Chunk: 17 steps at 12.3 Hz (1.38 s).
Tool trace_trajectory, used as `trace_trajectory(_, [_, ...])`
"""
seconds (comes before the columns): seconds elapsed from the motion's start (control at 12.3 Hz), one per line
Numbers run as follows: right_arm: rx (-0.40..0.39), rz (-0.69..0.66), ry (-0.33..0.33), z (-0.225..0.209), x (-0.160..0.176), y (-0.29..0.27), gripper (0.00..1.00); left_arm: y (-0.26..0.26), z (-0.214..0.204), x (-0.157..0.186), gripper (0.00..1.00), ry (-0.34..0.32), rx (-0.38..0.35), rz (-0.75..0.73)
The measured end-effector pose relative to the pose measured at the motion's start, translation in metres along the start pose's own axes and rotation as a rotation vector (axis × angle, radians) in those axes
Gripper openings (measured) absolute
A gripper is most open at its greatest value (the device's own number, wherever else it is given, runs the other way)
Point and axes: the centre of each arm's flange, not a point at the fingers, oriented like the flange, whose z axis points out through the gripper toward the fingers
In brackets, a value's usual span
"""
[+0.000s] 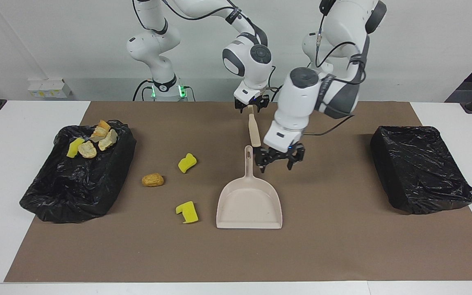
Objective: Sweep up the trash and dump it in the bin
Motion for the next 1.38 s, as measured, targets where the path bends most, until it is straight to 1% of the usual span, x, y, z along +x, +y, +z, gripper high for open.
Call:
trace_trajectory(0.08, [0.01, 0.006, -0.004, 0.002, -0.001, 0.0, 0.57, 0.004, 0.013, -0.009, 1.0, -0.007, 0.018, -0.012])
trace_trajectory(0.16, [0.016, 0.009, -0.004, 0.002, 0.0, -0.001, 0.56, 0.008, 0.028, -0.02, 1.0, 0.01, 0.056, -0.015])
trace_trajectory(0.24, [0.028, 0.02, -0.013, 0.001, 0.0, -0.001, 0.42, 0.017, 0.045, -0.033, 1.0, 0.017, 0.085, -0.006])
trace_trajectory(0.33, [0.048, 0.037, -0.029, 0.001, -0.001, -0.001, 0.28, 0.025, 0.06, -0.045, 1.0, 0.008, 0.095, 0.01])
trace_trajectory(0.41, [0.057, 0.046, -0.038, 0.001, -0.001, -0.002, 0.25, 0.032, 0.069, -0.054, 1.0, -0.004, 0.095, 0.025])
trace_trajectory(0.49, [0.061, 0.05, -0.041, 0.001, -0.001, -0.002, 0.25, 0.035, 0.072, -0.059, 1.0, -0.011, 0.093, 0.033])
trace_trajectory(0.65, [0.054, 0.062, -0.053, -0.001, 0.0, 0.002, 0.25, 0.034, 0.072, -0.058, 1.0, -0.009, 0.094, 0.033])
trace_trajectory(0.81, [0.033, 0.127, -0.077, -0.017, 0.005, 0.022, 0.25, 0.032, 0.072, -0.056, 1.0, -0.007, 0.096, 0.031])
trace_trajectory(1.14, [0.028, 0.256, -0.088, -0.07, 0.025, 0.099, 0.25, 0.033, 0.067, -0.053, 0.44, 0.001, 0.09, 0.035])
trace_trajectory(1.22, [0.023, 0.275, -0.078, -0.078, 0.033, 0.121, 0.25, 0.032, 0.064, -0.05, 0.33, 0.005, 0.091, 0.061])
trace_trajectory(1.38, [-0.002, 0.316, -0.045, -0.084, 0.058, 0.17, 0.25, 0.028, 0.062, -0.046, 0.33, 0.005, 0.092, 0.157])
